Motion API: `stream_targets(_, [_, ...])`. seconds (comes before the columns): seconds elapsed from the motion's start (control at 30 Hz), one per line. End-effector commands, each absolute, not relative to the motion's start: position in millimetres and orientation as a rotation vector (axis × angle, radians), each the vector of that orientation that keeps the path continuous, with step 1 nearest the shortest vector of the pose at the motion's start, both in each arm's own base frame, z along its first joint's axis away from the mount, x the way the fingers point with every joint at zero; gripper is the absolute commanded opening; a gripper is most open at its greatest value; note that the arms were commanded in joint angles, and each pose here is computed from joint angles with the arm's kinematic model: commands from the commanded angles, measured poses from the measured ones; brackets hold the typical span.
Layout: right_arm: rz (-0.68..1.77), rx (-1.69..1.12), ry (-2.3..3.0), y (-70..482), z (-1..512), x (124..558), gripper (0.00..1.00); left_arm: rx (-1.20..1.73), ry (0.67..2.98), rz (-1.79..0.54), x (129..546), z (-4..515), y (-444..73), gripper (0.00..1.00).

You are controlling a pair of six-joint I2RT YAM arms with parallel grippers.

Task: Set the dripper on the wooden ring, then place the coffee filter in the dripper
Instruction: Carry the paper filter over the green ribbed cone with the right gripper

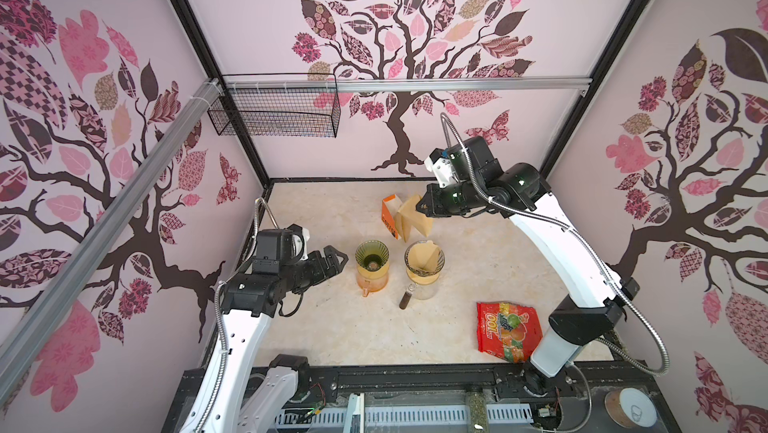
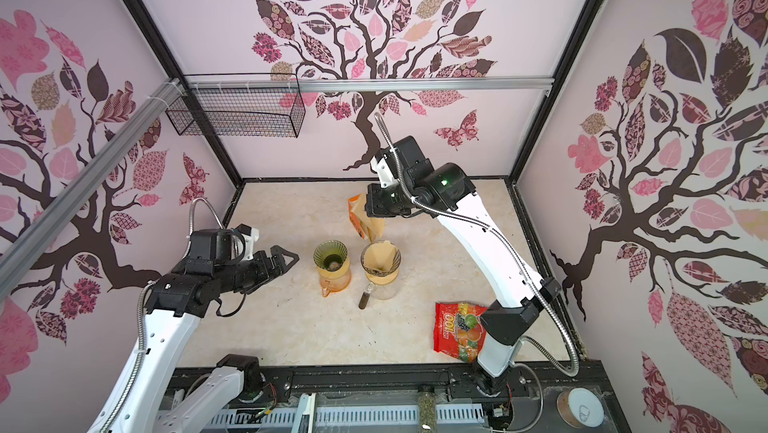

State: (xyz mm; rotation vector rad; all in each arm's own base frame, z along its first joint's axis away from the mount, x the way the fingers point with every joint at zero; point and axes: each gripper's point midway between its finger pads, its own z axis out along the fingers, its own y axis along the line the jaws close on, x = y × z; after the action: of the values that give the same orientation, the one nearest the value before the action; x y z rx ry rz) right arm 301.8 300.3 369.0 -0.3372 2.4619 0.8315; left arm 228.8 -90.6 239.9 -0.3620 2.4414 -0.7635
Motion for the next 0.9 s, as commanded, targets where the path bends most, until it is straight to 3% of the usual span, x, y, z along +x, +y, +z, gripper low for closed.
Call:
stream_targets(0.0, [0.816,-0.420,2.481,307,366,286,0.00,-0.392,2.335,-0.768,238,270,-85,0.98])
stream_targets(0.27, [0.793,-0.519,2.542,337,340,279,0.00,-0.336,2.329,-0.889,234,262,-100,0.98])
stream_targets(0.87, [0.711,-0.679,2.640,392,281,276,0.00,-0.331,2.339,-0.841,236,257,-95,0.97])
